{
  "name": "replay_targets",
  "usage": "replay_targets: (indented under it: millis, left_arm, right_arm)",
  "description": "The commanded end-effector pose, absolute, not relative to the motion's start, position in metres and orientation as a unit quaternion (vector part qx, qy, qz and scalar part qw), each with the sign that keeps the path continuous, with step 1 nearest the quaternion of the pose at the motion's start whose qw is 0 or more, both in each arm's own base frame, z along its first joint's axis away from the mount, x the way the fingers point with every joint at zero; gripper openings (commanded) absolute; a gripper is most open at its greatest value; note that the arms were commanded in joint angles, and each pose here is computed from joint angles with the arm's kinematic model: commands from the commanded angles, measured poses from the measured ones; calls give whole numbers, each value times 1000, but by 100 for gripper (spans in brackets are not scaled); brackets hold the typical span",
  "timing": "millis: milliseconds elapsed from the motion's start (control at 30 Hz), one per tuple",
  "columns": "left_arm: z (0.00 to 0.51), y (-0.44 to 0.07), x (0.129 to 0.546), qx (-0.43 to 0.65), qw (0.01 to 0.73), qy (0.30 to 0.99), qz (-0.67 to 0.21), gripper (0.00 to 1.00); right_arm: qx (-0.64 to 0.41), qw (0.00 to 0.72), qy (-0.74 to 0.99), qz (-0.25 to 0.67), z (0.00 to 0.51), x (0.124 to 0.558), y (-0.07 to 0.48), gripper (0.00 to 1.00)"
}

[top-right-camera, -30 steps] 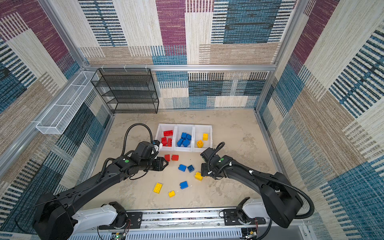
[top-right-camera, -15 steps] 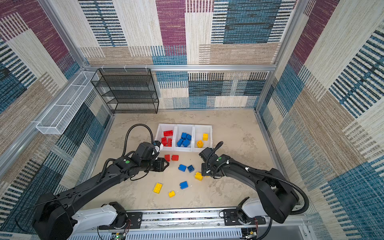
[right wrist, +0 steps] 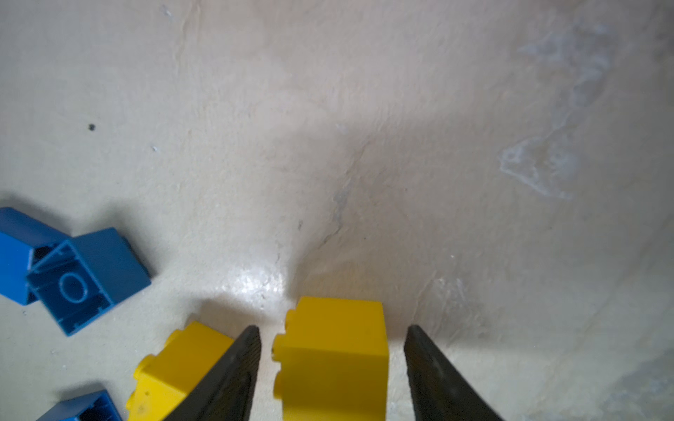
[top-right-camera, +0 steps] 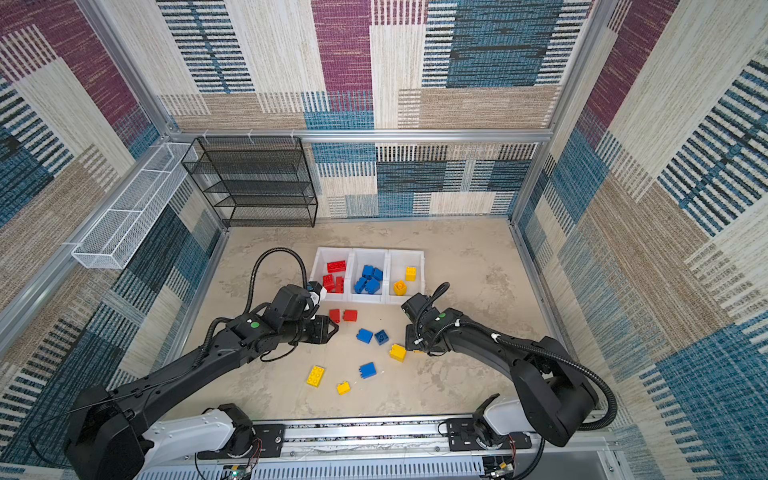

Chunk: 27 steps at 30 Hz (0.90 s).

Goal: Sort the legos into containers by color
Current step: 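Grasp the yellow 2x2 brick with the right gripper, then carry the yellow brick with the right gripper into the compartment nearest it and release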

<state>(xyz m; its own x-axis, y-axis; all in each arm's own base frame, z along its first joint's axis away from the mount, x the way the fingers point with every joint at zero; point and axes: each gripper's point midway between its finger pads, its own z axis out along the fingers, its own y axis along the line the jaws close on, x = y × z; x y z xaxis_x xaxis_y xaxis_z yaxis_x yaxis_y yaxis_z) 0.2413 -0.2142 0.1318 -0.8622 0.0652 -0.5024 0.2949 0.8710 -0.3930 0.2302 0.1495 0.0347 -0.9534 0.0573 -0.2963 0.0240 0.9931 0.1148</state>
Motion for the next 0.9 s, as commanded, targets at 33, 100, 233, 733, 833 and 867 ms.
replay_targets:
  millis: [33,100,233,733,833,867]
  left_arm:
    - [132,-213,241,87,247,937,-233,45]
    - [131,-212,241,87,246,937,-233,45]
    - [131,-211,240,86,247,937,-233,45]
    - [136,-205,237,82,255,936,-227,45]
    - [137,-202,235,79,257,936,-226,45]
    - [137,-200,234,78,258,936,-226,45]
  right_arm:
    - [19,154,986,63,33,230,152,60]
    - [19,151,986,62,30,229,151,57]
    - [21,152,986,61,30,231,152,51]
    - [-4,258,962,84,119,308,173,45]
    - [-12,287,954,82,140,346,176,45]
    - [-15,293,953,77,142,357,176,45]
